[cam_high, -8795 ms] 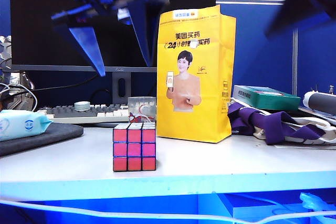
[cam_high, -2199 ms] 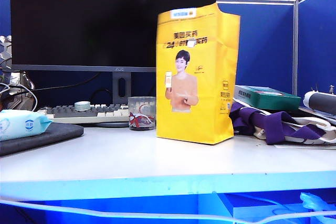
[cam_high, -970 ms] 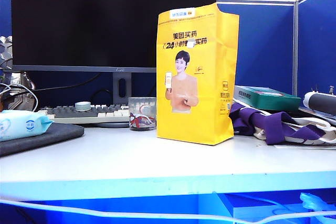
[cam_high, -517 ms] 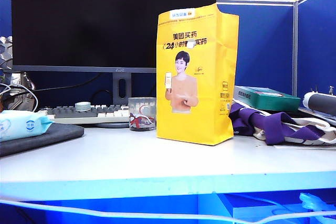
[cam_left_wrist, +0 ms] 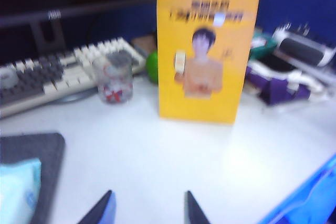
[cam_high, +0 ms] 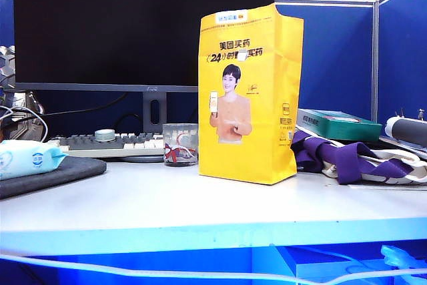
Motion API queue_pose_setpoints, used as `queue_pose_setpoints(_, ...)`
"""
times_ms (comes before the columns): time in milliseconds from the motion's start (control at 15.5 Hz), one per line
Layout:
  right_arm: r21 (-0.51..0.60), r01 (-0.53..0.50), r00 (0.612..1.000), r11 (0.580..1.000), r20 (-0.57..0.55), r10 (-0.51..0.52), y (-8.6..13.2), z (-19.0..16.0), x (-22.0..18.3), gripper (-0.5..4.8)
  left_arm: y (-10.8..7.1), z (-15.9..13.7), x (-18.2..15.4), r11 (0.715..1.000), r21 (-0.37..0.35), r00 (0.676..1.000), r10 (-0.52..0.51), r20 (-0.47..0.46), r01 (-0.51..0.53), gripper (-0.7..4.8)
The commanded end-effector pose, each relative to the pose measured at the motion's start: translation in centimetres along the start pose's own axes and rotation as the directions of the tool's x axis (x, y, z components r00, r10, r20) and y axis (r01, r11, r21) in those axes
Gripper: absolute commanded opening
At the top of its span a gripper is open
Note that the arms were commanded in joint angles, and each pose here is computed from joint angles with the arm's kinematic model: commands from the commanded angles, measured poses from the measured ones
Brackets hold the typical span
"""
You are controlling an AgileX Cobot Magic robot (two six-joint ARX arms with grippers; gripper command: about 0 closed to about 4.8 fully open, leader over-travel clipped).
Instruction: Pick up the Rubik's Cube and throw it into the yellow paper bag.
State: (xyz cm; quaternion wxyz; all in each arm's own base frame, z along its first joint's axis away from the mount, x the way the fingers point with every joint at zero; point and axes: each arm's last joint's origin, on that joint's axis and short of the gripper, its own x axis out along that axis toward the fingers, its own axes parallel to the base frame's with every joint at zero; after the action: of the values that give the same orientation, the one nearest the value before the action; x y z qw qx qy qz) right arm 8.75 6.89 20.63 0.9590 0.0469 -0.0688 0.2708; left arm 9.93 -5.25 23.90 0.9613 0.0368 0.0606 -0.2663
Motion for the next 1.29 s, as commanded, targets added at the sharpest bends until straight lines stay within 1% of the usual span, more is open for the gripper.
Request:
queue_pose_setpoints(65,-0.003,0.001,1.000,1.000,-0.009,-0.001,0.0,-0.8,-0.1,-0.01,0.0,-1.6,0.5,1.000,0.029,1.000,-0.002,-0.008,0.002,1.78)
queue_pose_setpoints(259,0.001,0.000,1.000,1.000,-0.028,0.000,0.0,-1.5,-0.1,-0.01,0.0,-2.1,0.7,1.000,0.019,1.000,0.004,-0.020,-0.003,1.78)
queue_pose_setpoints(323,0.008,-0.001,1.000,1.000,-0.020,0.002,0.0,-1.4,-0.1,-0.01,0.0,-2.1,0.6,1.000,-0.011,1.000,0.004,-0.017,-0.004,1.79)
queue_pose_setpoints(388,0.007,-0.002,1.000,1.000,-0.022,0.002,0.0,-1.4,-0.1,-0.01,-0.1,-2.1,0.6,0.998,-0.065,1.000,0.000,-0.015,-0.001,1.91)
queue_pose_setpoints(453,0.006,-0.001,1.000,1.000,-0.028,0.001,0.0,-1.5,-0.1,-0.01,-0.1,-2.1,0.6,0.995,-0.095,1.000,0.000,-0.014,-0.001,1.92)
queue_pose_setpoints(970,0.004,-0.001,0.999,1.000,-0.039,0.001,0.0,-1.6,-0.1,-0.01,0.0,-2.1,0.6,0.995,-0.099,1.000,0.001,-0.015,-0.002,1.92)
queue_pose_setpoints(1099,-0.002,0.012,0.999,1.000,-0.030,-0.012,-0.5,-1.5,-0.3,-0.01,-0.1,-2.4,0.3,0.995,-0.100,1.000,-0.001,-0.027,-0.002,1.92)
queue_pose_setpoints(1164,-0.005,0.038,0.999,0.999,-0.024,-0.039,-0.8,-1.4,-0.3,-0.01,-0.1,-2.4,0.1,0.995,-0.100,1.000,-0.005,-0.024,0.002,1.92)
queue_pose_setpoints(1229,-0.010,0.078,0.997,0.997,-0.012,-0.078,-1.3,-1.3,-0.4,-0.01,0.1,-2.5,-0.2,0.995,-0.102,1.000,0.014,-0.013,-0.016,1.92)
queue_pose_setpoints(1293,-0.017,0.135,0.991,0.991,0.007,-0.135,-1.9,-1.1,-0.5,-0.01,0.6,-2.8,-0.7,0.992,-0.107,0.998,0.062,0.023,-0.059,1.92)
